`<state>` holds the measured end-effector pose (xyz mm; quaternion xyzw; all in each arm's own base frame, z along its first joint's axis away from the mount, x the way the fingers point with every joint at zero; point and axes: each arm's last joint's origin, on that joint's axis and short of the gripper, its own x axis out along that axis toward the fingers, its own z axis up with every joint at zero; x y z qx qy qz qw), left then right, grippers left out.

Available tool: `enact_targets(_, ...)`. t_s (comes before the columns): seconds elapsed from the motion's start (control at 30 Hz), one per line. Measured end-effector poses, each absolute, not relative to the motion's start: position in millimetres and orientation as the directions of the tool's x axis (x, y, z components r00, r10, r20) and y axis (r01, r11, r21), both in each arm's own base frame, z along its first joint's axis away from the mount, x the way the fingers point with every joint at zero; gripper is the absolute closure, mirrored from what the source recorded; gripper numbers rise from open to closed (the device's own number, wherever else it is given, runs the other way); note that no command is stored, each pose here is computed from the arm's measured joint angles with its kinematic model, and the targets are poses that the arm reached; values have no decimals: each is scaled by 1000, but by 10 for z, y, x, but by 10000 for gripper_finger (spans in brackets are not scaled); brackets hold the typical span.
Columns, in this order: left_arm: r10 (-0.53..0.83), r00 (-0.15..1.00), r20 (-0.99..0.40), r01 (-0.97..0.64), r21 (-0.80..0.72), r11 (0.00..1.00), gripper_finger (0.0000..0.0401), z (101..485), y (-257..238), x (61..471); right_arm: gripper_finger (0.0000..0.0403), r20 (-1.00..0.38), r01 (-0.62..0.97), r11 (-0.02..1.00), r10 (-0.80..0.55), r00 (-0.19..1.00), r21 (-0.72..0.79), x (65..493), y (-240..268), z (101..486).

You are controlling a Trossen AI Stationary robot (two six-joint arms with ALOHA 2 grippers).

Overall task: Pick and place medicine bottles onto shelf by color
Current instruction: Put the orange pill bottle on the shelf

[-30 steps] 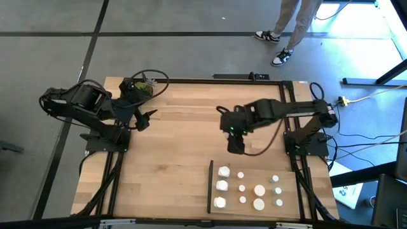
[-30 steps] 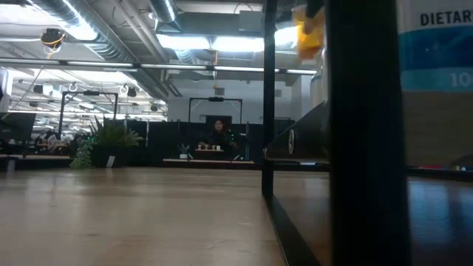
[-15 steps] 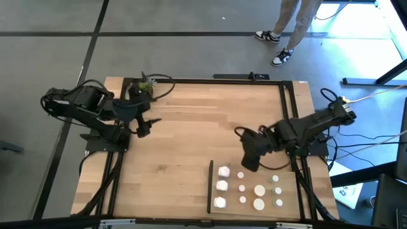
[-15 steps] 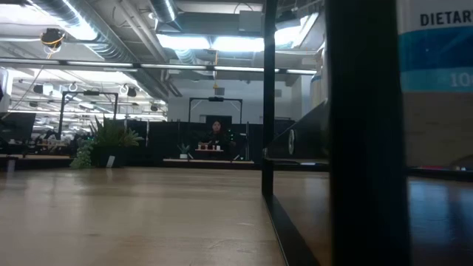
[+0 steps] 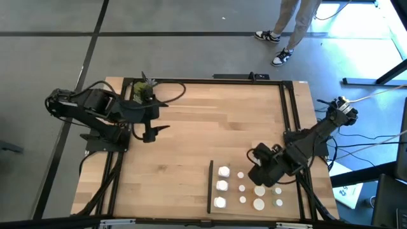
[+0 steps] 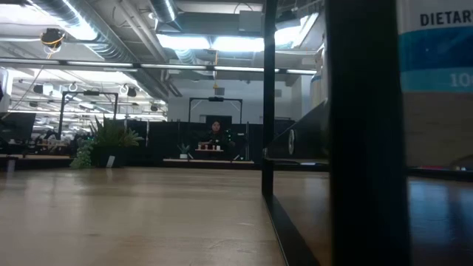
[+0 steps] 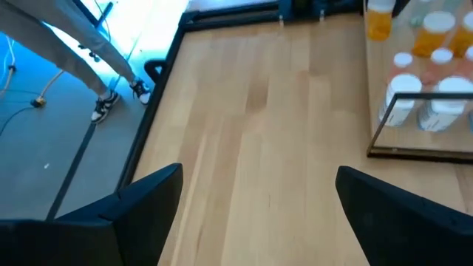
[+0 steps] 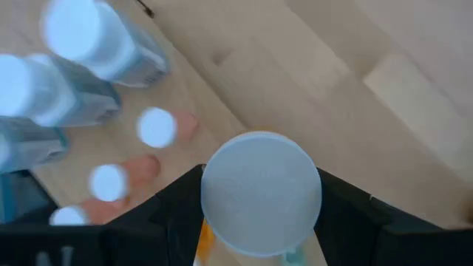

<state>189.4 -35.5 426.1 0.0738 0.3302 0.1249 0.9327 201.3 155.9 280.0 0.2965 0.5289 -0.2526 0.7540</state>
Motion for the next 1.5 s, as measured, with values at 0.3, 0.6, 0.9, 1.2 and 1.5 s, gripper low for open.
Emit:
enact_targets(0.3, 253, 754, -607, -161, 203, 966, 51, 4239, -380, 1954, 187, -950, 772, 592, -31, 309, 232, 1840, 1752, 2560)
enact_targets(0.6, 53, 838, -542, 31, 145, 989, 51, 4334, -453, 2032, 187, -928, 781, 555, -41, 369, 286, 1776, 1831, 2388)
enact_targets(0.9, 11, 845, -535, 67, 126, 990, 51, 4345, -466, 2040, 187, -920, 777, 567, -79, 383, 275, 1780, 1900, 2304)
enact_targets(1.2, 10, 846, -533, 69, 129, 989, 51, 4347, -466, 2042, 187, -933, 780, 577, -84, 349, 240, 1819, 1955, 2198)
enact_targets(1.5, 11, 846, -533, 72, 134, 988, 51, 4347, -466, 2042, 186, -933, 767, 598, -84, 349, 233, 1824, 1952, 2197)
